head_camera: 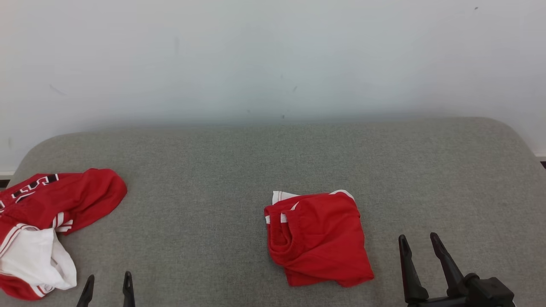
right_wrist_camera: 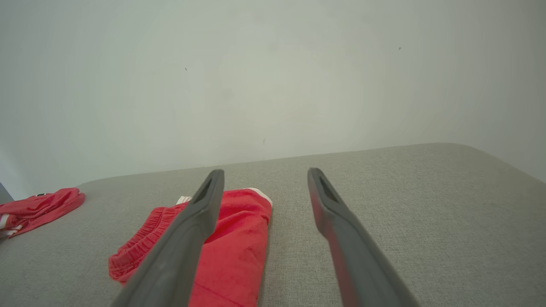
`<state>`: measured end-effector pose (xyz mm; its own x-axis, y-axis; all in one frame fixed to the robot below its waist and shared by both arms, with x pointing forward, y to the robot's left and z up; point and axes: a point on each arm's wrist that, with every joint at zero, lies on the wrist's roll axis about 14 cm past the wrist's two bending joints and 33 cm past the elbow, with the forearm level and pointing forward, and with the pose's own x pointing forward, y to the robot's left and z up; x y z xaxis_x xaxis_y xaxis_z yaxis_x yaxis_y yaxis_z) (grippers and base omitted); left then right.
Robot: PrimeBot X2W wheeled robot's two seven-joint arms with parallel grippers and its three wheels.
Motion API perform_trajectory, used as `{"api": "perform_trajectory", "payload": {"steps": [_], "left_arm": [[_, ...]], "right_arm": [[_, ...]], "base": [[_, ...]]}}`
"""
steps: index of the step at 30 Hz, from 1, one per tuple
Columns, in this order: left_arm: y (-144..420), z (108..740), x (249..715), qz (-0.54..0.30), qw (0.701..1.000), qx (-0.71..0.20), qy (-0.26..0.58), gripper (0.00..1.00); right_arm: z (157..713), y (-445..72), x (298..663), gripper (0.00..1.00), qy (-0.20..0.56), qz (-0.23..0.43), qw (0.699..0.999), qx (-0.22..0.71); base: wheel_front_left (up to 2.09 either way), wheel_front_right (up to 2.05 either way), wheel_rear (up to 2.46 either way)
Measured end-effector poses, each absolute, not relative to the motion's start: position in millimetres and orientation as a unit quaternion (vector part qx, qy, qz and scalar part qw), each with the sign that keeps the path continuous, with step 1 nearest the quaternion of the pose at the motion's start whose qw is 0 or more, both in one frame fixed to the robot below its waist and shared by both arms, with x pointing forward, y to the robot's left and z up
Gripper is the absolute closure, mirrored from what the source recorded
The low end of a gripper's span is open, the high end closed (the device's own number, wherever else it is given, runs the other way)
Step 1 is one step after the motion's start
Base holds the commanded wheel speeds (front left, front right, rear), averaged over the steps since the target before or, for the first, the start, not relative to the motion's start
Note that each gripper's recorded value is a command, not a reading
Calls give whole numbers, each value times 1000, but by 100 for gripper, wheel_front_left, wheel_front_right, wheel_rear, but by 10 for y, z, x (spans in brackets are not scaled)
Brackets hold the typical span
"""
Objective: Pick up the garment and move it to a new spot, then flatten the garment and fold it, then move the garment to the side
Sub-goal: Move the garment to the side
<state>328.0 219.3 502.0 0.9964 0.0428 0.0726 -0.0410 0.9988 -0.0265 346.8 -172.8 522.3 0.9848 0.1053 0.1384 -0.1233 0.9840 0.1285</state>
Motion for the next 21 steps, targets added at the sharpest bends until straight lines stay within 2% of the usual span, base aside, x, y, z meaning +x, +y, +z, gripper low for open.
{"api": "perform_trajectory", "payload": {"steps": [21], "left_arm": [[2118,5124,3236,2,999,-11,-53,0]], "right_arm": [[5117,-1684,3485,0,-48,64,996,50]], "base": [[0,0,0]]}}
